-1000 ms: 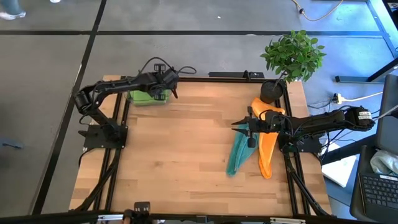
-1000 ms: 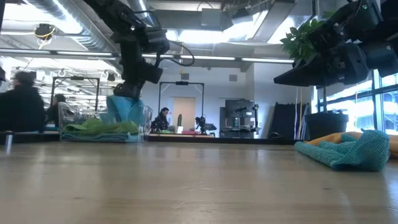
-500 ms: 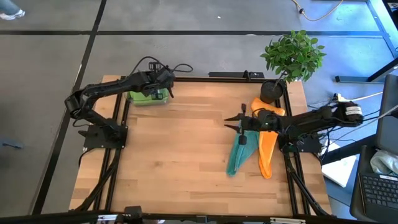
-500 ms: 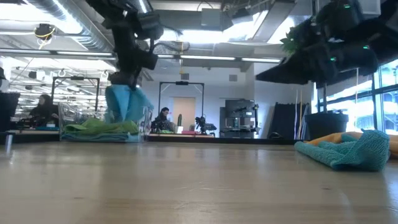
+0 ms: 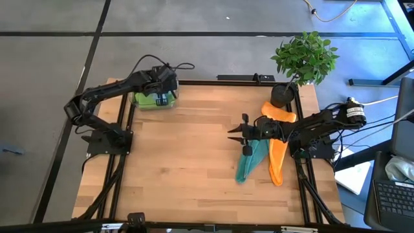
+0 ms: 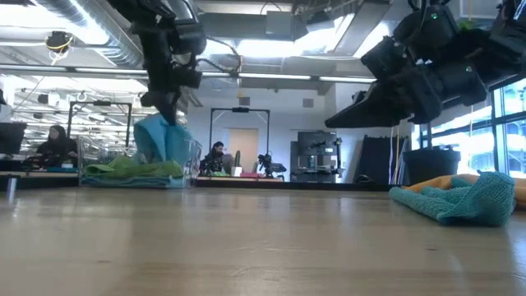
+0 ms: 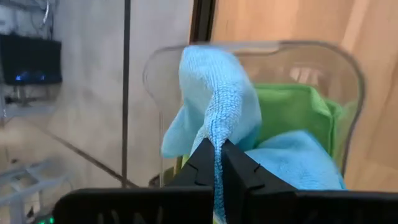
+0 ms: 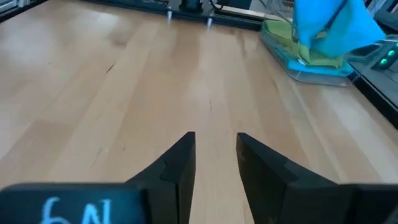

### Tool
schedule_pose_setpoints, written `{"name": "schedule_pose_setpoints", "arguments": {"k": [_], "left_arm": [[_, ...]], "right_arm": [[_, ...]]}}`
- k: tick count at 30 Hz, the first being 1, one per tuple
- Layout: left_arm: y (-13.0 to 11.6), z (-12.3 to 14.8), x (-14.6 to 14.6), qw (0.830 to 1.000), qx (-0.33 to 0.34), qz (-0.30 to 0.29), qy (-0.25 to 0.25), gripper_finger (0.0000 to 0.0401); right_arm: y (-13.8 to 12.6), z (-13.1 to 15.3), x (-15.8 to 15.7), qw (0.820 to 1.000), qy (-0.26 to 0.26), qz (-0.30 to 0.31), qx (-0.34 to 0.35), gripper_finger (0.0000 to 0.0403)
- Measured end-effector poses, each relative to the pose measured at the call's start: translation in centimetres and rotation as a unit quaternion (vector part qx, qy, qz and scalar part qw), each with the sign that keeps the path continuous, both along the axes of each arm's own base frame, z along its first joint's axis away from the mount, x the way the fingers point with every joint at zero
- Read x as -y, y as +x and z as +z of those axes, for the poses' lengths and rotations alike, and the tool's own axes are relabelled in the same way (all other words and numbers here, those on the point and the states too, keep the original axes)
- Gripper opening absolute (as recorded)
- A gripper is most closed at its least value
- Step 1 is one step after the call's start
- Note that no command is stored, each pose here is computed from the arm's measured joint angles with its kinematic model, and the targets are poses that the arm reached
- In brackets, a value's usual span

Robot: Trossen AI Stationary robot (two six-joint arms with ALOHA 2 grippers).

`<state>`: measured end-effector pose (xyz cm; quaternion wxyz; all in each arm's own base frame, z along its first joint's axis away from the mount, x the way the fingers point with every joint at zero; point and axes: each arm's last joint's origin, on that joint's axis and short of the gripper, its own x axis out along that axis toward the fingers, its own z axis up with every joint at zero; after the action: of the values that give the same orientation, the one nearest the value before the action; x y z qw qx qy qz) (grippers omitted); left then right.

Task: Fold microfiber towels
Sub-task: Stack the light blue microfiber cloth on top of the green microfiber cloth in the transparent bin

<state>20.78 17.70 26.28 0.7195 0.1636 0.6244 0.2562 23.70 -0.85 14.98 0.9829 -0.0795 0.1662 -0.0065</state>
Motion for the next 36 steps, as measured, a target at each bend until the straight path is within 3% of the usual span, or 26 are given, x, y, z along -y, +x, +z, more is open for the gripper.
{"name": "schedule_pose_setpoints", "arguments": {"k": [4,7,11,22,30,36], "left_arm": [[-0.3,1.1,0.2,0.999,0.025,-0.004,0.02,0.0],[-0.8,2.0,0.6,0.999,0.041,-0.001,0.031,0.0],[-1.5,3.0,1.2,0.997,0.063,0.003,0.038,0.0],[-3.5,5.3,3.7,0.99,0.136,-0.046,-0.009,0.0],[-4.3,7.1,6.0,0.974,0.207,-0.089,-0.023,0.0],[-4.9,8.1,7.8,0.966,0.232,-0.111,-0.02,0.0]], "right_arm": [[0.3,0.6,0.2,0.997,-0.07,-0.008,0.023,0.0119],[1.7,2.6,0.8,0.991,-0.12,-0.03,0.047,0.0121],[4.9,5.5,1.9,0.99,-0.128,-0.044,0.045,0.0137],[14.6,9.9,5.3,0.984,-0.155,-0.056,0.064,0.021],[21.4,11.9,8.7,0.984,-0.17,-0.042,0.031,0.0218],[23.9,12.2,11.5,0.984,-0.166,-0.057,-0.01,0.0218]]}}
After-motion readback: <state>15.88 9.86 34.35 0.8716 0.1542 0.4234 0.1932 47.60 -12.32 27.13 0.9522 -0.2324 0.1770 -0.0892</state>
